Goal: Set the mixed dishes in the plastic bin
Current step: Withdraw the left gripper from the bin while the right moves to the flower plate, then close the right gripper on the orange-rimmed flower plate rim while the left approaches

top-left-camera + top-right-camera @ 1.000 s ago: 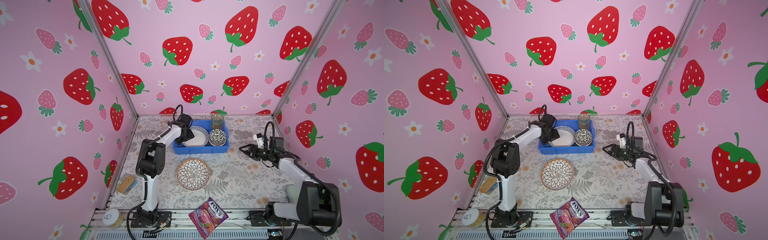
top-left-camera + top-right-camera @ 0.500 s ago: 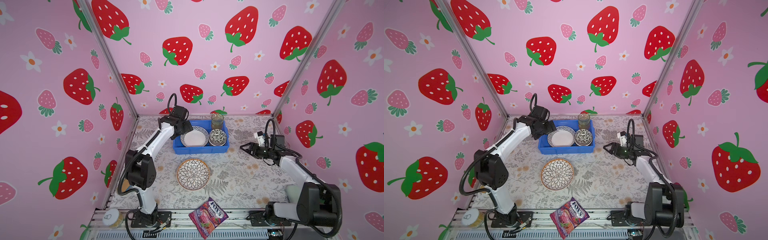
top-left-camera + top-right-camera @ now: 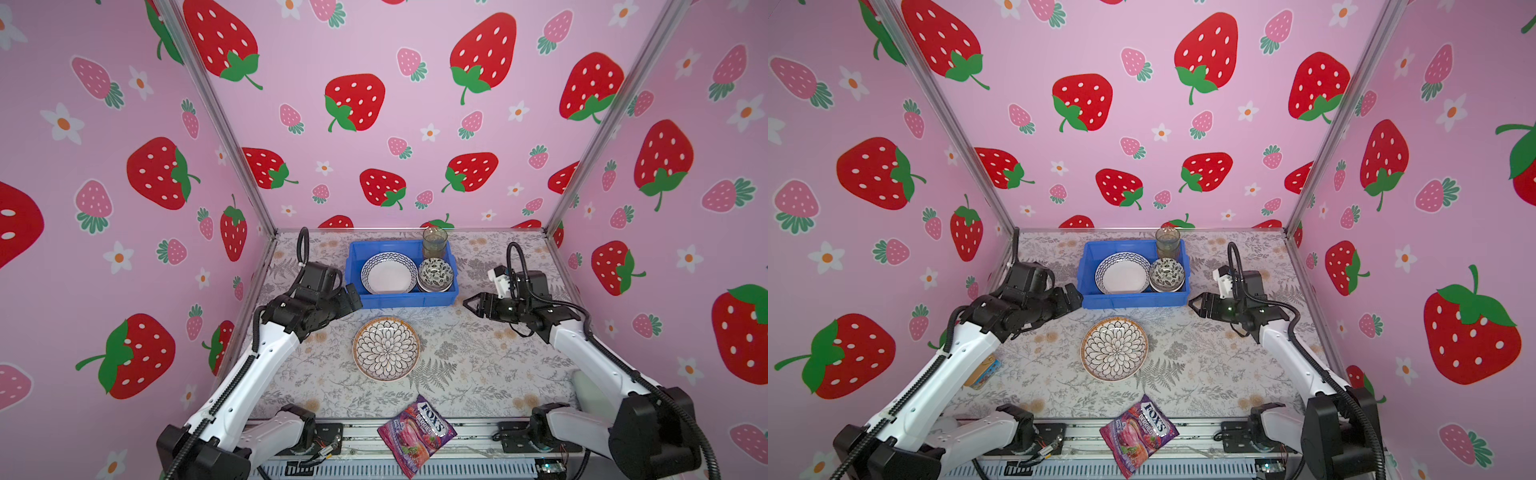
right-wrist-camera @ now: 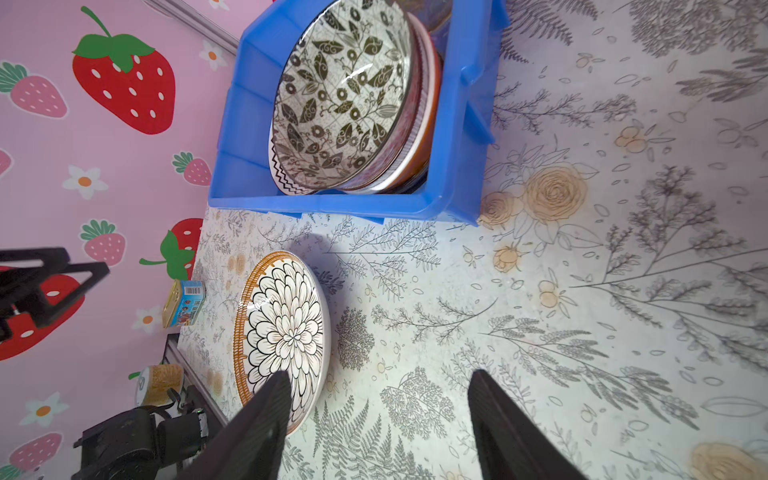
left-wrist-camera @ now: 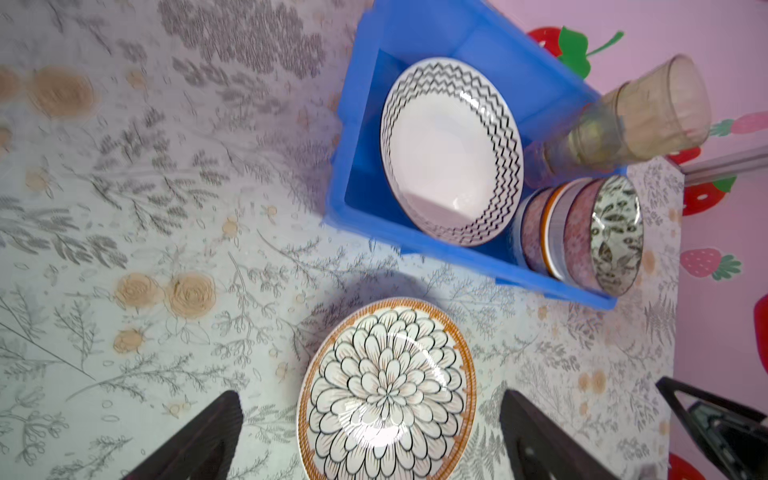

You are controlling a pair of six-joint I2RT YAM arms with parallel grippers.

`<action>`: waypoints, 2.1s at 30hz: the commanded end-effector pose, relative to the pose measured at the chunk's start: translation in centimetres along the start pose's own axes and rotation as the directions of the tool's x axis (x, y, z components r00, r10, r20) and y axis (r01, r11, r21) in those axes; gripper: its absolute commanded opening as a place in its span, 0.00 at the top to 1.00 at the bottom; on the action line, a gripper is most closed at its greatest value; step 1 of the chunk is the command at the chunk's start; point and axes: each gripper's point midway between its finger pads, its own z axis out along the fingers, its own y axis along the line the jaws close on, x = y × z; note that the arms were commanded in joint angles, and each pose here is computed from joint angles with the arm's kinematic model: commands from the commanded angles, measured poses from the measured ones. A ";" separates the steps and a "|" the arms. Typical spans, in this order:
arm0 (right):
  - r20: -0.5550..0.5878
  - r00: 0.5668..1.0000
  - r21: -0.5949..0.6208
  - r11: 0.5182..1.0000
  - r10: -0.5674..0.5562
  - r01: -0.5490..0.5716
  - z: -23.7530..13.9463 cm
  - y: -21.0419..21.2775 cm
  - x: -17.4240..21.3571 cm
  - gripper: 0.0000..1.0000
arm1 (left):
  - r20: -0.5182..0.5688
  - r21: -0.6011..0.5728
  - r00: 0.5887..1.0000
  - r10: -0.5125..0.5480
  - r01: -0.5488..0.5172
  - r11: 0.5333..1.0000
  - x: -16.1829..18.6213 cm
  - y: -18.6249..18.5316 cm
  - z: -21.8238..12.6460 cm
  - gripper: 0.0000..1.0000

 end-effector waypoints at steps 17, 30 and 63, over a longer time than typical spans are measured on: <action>-0.054 0.998 -0.024 1.000 0.014 -0.015 7.5 5.8 10.8 0.30 | -0.234 0.159 0.971 -0.053 0.092 0.983 9.9 2.5 4.4 0.01; -0.072 0.997 -0.009 0.999 0.034 -0.034 11.7 7.1 12.7 0.36 | -0.238 0.068 0.966 -0.099 0.118 0.991 9.3 4.4 3.9 0.01; -0.138 0.990 -0.024 0.999 0.042 -0.046 14.2 7.2 12.5 0.97 | -0.239 0.030 0.953 -0.186 0.199 0.980 10.3 6.1 4.7 0.01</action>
